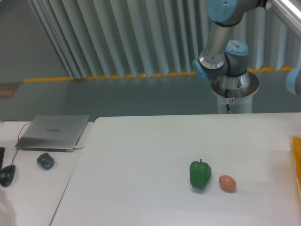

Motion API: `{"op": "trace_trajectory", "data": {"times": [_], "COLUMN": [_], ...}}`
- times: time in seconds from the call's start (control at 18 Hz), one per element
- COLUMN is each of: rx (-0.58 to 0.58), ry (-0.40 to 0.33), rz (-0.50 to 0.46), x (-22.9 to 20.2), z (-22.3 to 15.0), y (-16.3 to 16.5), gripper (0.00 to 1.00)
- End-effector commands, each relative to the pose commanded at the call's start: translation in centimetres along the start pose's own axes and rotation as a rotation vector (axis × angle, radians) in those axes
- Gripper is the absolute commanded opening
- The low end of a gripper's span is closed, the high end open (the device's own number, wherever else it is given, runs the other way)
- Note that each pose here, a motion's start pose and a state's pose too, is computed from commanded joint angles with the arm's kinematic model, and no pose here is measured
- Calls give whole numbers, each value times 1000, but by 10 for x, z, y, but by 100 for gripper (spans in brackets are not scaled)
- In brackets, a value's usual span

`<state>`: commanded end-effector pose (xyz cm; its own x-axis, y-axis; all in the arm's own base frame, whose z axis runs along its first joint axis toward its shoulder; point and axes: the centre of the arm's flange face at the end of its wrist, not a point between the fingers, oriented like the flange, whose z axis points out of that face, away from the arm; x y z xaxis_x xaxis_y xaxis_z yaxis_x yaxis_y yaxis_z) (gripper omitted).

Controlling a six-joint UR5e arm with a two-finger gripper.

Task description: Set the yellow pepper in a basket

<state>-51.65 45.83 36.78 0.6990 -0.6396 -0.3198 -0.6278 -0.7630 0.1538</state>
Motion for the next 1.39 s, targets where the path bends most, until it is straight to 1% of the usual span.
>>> {"op": "trace_trajectory", "data": {"times": [0.06,0.17,0.28,0.39,0.56,0.67,0.72,0.83,0.94,1.06,1.11,1.17,1.28,1.39], "rx": [0,10,18,32,47,54,56,75,86,94,100,107,159,192], "ry": [-1,28,44,102,156,223,236,235,241,263,277,284,301,307], "rz": [13,38,44,65,80,62,69,84,99,107,120,117,30,3], "x": [1,4,5,6,13,25,31,48,60,70,75,79,83,90], "z": [-6,-8,-17,-24,-33,-33,-36,-54,-61,-71,-76,-81,-86,-90], "y": [-9,-27,-36,-47,-67,-86,-100,-125,-137,-141,-149,-154,-164,-167], "gripper": [100,100,100,100,100,100,100,100,100,100,100,100,100,100]}}
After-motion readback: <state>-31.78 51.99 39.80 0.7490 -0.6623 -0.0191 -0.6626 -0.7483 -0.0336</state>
